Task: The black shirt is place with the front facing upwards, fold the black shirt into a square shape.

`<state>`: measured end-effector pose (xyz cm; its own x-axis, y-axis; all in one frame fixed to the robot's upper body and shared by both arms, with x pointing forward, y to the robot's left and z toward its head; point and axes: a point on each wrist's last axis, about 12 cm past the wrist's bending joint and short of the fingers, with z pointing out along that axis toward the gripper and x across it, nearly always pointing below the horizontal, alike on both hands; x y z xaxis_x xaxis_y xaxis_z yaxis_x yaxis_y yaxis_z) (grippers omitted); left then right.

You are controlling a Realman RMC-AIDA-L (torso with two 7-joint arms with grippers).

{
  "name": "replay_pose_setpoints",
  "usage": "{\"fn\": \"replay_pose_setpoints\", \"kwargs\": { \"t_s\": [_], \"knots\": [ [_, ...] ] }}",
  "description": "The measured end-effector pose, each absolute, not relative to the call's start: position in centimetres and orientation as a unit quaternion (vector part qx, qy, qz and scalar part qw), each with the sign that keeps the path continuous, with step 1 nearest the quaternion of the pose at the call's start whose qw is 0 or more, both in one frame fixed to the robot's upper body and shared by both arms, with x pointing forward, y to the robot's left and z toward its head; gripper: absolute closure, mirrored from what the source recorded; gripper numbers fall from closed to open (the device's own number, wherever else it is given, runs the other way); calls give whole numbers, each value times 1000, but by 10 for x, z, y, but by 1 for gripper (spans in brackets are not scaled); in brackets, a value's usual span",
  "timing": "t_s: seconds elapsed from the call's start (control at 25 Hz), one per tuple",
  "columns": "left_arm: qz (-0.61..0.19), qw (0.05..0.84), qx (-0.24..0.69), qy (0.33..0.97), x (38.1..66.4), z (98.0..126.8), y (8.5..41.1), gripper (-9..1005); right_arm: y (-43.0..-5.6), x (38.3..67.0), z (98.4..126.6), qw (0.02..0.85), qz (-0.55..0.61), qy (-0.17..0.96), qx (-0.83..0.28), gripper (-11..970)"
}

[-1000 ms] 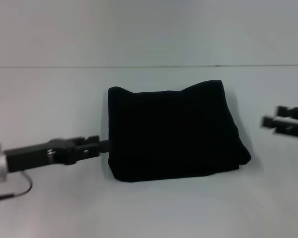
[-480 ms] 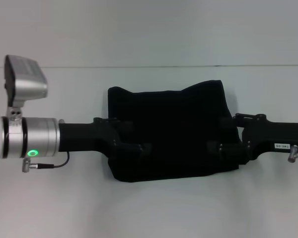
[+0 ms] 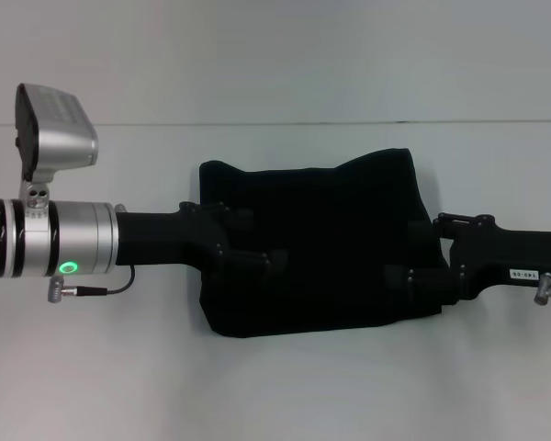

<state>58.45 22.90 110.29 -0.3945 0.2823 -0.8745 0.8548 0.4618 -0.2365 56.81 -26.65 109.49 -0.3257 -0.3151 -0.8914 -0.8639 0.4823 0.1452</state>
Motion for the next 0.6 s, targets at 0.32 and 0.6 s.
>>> {"fn": "replay_pose_setpoints", "kwargs": {
  "t_s": [0.32,0.6],
  "knots": [
    [-360,398,365,761,583,1101,231,62,-270,562,1093,429,322,742,-402,75],
    [-363,391,364,763,582,1101,231,62,-273,558,1094,435,329,733,-406,74]
  ]
}}
